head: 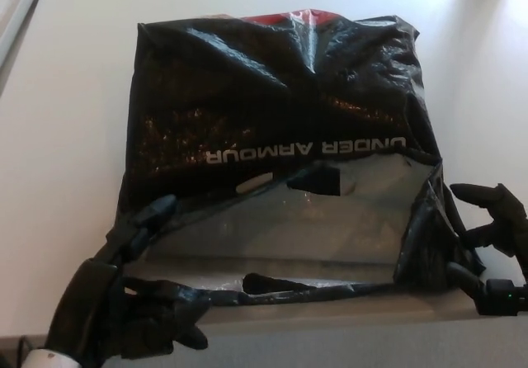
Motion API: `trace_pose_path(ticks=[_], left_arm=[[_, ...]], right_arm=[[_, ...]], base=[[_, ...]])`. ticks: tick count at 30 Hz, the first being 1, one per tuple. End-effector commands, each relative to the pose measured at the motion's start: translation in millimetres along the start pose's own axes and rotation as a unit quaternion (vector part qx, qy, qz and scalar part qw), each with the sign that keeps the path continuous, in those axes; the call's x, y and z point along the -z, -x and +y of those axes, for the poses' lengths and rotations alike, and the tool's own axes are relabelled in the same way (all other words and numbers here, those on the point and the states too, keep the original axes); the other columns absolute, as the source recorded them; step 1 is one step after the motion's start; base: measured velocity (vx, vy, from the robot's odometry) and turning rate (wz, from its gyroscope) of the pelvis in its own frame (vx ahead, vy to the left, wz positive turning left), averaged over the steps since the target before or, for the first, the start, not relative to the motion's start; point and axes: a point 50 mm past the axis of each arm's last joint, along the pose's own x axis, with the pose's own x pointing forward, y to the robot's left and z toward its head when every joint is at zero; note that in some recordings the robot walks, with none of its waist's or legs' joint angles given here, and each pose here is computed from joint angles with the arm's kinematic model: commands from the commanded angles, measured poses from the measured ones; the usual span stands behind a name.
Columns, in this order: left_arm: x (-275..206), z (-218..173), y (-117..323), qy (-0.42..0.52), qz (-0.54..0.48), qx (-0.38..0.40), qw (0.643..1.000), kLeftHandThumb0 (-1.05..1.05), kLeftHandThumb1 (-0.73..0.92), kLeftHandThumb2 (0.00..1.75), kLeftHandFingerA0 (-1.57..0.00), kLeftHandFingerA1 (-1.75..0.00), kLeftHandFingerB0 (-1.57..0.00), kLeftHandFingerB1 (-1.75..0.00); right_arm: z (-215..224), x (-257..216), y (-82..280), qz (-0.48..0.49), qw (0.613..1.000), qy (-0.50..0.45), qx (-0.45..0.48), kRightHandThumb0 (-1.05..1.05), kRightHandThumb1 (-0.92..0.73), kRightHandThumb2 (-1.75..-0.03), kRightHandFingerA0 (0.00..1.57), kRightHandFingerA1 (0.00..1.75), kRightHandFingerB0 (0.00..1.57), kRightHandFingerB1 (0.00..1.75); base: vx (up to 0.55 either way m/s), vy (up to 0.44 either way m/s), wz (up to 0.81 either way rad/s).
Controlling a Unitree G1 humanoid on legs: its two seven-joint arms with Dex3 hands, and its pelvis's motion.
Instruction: A plastic bag is kept infront of the robot in the middle of the desk and the robot uses both its hands to grab it from the top and lifts it up and then releases it.
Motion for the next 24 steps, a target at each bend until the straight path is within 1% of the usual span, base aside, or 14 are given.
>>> trace_pose_path(ticks=[1, 2, 3, 6, 7, 8, 9, 10, 11, 12, 14, 16, 17, 24], left_arm=[[11, -10, 11, 0.063, 0.106, 0.077, 0.989, -0.51, 0.38, 0.64, -0.44, -0.48, -0.05, -0.43], [11, -11, 13, 0.070, 0.109, 0.076, 0.989, -0.43, 0.45, 0.54, -0.49, -0.43, -0.08, -0.39], [11, -11, 14, 0.076, 0.113, 0.077, 0.988, -0.42, 0.45, 0.54, -0.51, -0.44, -0.09, -0.39], [12, -11, 14, 0.081, 0.117, 0.079, 0.987, -0.43, 0.46, 0.54, -0.51, -0.43, -0.09, -0.39], [12, -10, 13, 0.087, 0.118, 0.079, 0.986, -0.42, 0.47, 0.54, -0.51, -0.44, -0.10, -0.39], [12, -10, 12, 0.093, 0.120, 0.078, 0.985, -0.42, 0.46, 0.54, -0.53, -0.44, -0.11, -0.40], [13, -10, 12, 0.097, 0.123, 0.077, 0.985, -0.42, 0.46, 0.54, -0.53, -0.44, -0.11, -0.40], [13, -11, 13, 0.099, 0.125, 0.075, 0.984, -0.42, 0.46, 0.54, -0.55, -0.45, -0.11, -0.39], [12, -11, 13, 0.100, 0.128, 0.073, 0.984, -0.33, 0.32, 0.81, -0.49, -0.64, 0.00, -0.47], [12, -11, 13, 0.101, 0.129, 0.072, 0.984, -0.33, 0.32, 0.81, -0.49, -0.64, 0.00, -0.47], [12, -11, 12, 0.110, 0.131, 0.074, 0.983, -0.33, 0.33, 0.82, -0.50, -0.64, 0.00, -0.47], [11, -10, 12, 0.109, 0.131, 0.075, 0.983, -0.33, 0.34, 0.82, -0.50, -0.65, 0.00, -0.47], [11, -10, 12, 0.109, 0.133, 0.074, 0.982, -0.35, 0.34, 0.83, -0.49, -0.64, 0.00, -0.47], [9, -10, 12, 0.120, 0.142, 0.069, 0.980, -0.35, 0.35, 0.84, -0.49, -0.64, 0.00, -0.47]], right_arm=[[12, 14, 5, 0.061, 0.994, 0.012, -0.086, -1.05, -0.42, -0.88, 0.32, 0.95, 0.05, 0.69], [13, 15, 6, 0.065, 0.993, 0.024, -0.097, -1.05, -0.53, -0.61, 0.21, 1.06, 0.00, 0.76], [15, 15, 6, 0.067, 0.991, 0.039, -0.109, -1.05, -0.51, -0.60, 0.13, 1.11, 0.00, 0.65], [18, 16, 6, 0.074, 0.986, 0.062, -0.133, -1.05, -0.52, -0.62, 0.11, 1.13, 0.00, 0.60], [20, 14, 4, 0.068, 0.985, 0.075, -0.142, -1.05, -0.51, -0.62, 0.09, 1.18, 0.00, 0.53], [21, 12, 3, 0.065, 0.983, 0.087, -0.149, -1.05, -0.52, -0.60, 0.07, 1.22, 0.00, 0.49], [22, 11, 3, 0.064, 0.982, 0.094, -0.154, -1.05, -0.52, -0.60, 0.07, 1.22, 0.00, 0.49], [24, 11, 2, 0.064, 0.980, 0.098, -0.162, -1.05, -0.51, -0.60, 0.04, 1.25, 0.00, 0.46], [25, 10, 1, 0.065, 0.977, 0.108, -0.172, -1.05, -0.52, -0.61, 0.00, 1.31, 0.00, 0.39], [27, 9, 0, 0.065, 0.974, 0.119, -0.181, -1.05, -0.52, -0.61, 0.00, 1.31, 0.00, 0.39], [29, 7, -2, 0.064, 0.971, 0.131, -0.189, -1.05, -0.52, -0.64, 0.00, 1.33, 0.00, 0.32], [30, 5, -3, 0.063, 0.970, 0.135, -0.193, -1.05, -0.51, -0.63, 0.00, 1.32, 0.00, 0.35], [32, 4, -4, 0.063, 0.969, 0.139, -0.195, -1.05, -0.53, -0.63, 0.00, 1.31, 0.00, 0.27], [40, -1, -13, 0.057, 0.969, 0.157, -0.182, -1.05, -0.58, -0.64, 0.00, 1.30, 0.00, 0.20]], base=[[0.00, 0.000, 0.00], [0.00, 0.000, 0.00], [0.00, 0.000, 0.00], [0.00, 0.000, 0.00], [0.00, 0.000, 0.00], [0.00, 0.000, 0.00], [0.00, 0.000, 0.00], [0.00, 0.000, 0.00], [0.00, 0.000, 0.00], [0.00, 0.000, 0.00], [0.00, 0.000, 0.00], [0.00, 0.000, 0.00], [0.00, 0.000, 0.00], [0.00, 0.000, 0.00]])
